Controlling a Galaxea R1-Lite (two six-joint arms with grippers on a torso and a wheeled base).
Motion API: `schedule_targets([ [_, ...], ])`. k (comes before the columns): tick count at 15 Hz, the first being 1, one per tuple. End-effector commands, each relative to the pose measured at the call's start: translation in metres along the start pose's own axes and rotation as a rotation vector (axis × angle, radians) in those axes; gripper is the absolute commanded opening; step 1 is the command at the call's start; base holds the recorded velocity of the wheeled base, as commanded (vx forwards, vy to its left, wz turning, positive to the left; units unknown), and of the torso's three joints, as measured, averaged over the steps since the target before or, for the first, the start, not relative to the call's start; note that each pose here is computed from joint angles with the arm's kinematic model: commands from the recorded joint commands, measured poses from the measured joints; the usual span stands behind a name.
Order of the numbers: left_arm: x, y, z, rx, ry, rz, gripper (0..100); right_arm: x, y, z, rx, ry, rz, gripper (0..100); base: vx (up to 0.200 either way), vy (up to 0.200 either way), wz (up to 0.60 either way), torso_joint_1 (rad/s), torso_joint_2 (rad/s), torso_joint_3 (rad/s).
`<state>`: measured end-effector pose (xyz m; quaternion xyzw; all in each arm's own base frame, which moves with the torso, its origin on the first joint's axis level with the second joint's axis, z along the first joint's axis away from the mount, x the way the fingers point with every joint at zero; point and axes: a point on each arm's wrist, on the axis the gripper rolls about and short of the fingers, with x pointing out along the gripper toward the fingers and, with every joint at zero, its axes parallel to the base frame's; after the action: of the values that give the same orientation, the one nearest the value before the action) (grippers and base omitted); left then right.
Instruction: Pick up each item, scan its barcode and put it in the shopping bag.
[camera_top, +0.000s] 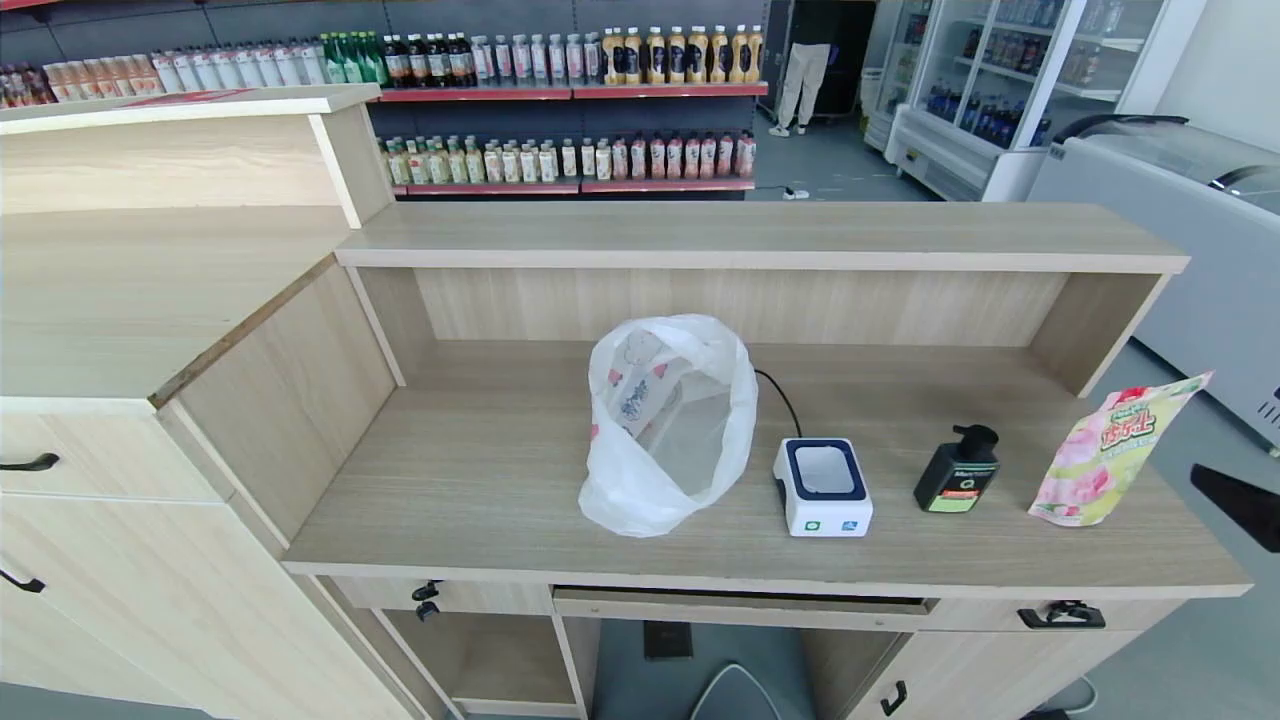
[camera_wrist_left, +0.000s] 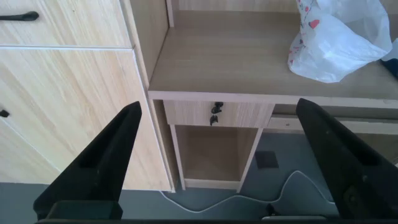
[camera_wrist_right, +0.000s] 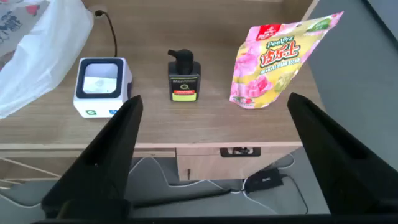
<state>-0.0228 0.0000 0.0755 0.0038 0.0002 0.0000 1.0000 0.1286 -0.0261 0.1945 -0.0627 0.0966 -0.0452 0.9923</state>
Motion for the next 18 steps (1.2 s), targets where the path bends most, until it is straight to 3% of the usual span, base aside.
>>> schedule_targets([
  [1,0.000,0.000,0.000,0.000,0.000,0.000,100,0.112,-0.038,-0.038,-0.118,0.123,-0.003,100,0.000,0.000,0.00,0.000,0.00,0.000],
  [3,0.000,0.000,0.000,0.000,0.000,0.000,100,0.155,-0.054,-0.060,-0.231,0.112,0.057,100,0.000,0.000,0.00,0.000,0.00,0.000],
  [6,0.000,0.000,0.000,0.000,0.000,0.000,100,0.190,-0.059,-0.077,-0.350,0.081,0.214,100,0.000,0.000,0.00,0.000,0.00,0.000],
  [9,0.000,0.000,0.000,0.000,0.000,0.000,100,0.208,-0.059,-0.093,-0.387,0.099,0.262,100,0.000,0.000,0.00,0.000,0.00,0.000],
  [12,0.000,0.000,0.000,0.000,0.000,0.000,100,0.219,-0.047,-0.109,-0.391,0.110,0.351,100,0.000,0.000,0.00,0.000,0.00,0.000],
  [18,0.000,0.000,0.000,0.000,0.000,0.000,100,0.247,-0.025,-0.108,-0.466,0.032,0.462,100,0.000,0.000,0.00,0.000,0.00,0.000],
])
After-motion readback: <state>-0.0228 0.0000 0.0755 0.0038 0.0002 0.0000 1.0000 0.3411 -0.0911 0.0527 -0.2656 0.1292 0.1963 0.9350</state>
